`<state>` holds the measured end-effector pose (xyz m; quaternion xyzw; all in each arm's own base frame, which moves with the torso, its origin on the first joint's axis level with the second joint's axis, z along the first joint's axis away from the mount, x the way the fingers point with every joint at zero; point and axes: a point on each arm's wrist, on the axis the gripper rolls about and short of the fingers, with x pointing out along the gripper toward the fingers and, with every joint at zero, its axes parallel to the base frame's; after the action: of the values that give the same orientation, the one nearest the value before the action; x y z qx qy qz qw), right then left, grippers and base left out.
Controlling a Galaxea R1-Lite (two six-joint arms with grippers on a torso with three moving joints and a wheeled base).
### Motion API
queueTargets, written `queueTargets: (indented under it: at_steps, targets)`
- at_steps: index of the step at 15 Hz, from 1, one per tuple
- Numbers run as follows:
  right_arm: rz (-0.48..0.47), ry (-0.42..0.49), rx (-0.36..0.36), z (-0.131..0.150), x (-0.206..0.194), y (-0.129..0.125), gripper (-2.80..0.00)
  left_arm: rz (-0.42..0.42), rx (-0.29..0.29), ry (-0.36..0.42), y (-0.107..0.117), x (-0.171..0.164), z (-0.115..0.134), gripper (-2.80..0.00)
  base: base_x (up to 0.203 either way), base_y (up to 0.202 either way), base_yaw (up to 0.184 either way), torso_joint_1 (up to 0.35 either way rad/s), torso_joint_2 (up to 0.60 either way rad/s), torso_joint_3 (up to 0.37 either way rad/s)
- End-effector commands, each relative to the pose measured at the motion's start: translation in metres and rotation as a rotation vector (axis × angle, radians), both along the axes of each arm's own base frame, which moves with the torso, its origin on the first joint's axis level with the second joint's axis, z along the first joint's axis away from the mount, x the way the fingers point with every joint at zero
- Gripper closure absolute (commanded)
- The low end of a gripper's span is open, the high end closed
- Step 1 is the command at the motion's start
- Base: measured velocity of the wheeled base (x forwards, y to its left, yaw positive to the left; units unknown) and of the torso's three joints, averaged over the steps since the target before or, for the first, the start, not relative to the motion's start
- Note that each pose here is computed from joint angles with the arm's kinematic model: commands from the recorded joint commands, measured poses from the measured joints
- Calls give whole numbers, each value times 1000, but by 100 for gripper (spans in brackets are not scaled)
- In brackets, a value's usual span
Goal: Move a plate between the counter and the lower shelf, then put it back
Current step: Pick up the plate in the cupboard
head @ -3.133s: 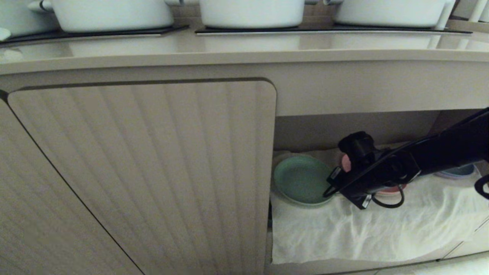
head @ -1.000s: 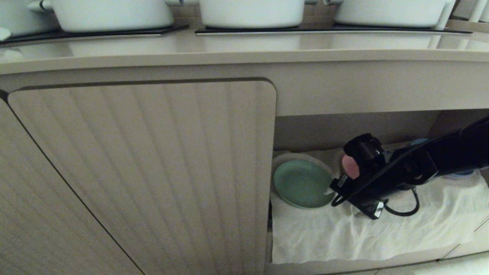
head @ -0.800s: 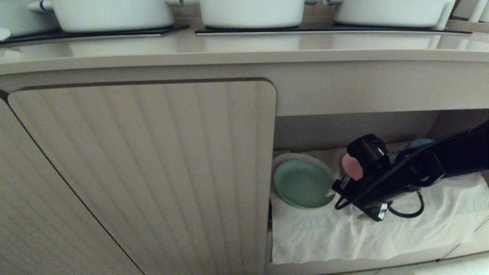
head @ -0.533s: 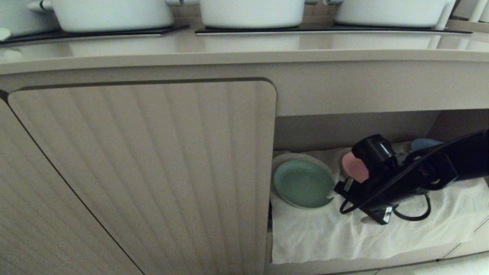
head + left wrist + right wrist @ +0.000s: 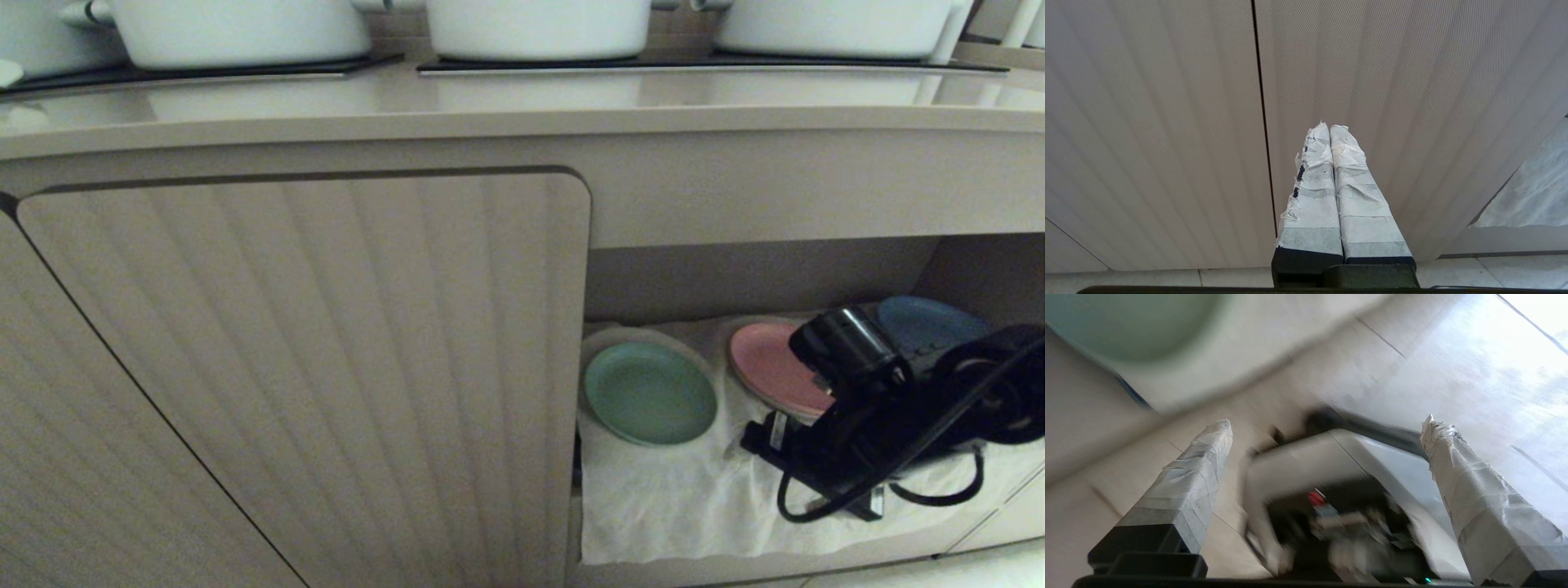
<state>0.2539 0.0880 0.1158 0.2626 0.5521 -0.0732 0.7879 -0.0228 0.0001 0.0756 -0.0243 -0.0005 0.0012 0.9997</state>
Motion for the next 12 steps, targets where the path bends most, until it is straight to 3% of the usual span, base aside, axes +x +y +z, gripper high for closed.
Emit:
queueTargets:
  at_steps: [1, 6, 12]
  targets:
    - [33, -16, -4, 8, -21, -5, -280, 1, -1, -1, 0, 0, 0, 0, 0, 0, 0, 0, 0, 0]
    - [141, -32, -44, 8, -77, -21, -280, 1, -1, -1, 0, 0, 0, 0, 0, 0, 0, 0, 0, 0]
    - [186, -129, -46, 8, -140, -44, -280, 1, -1, -1, 0, 0, 0, 0, 0, 0, 0, 0, 0, 0]
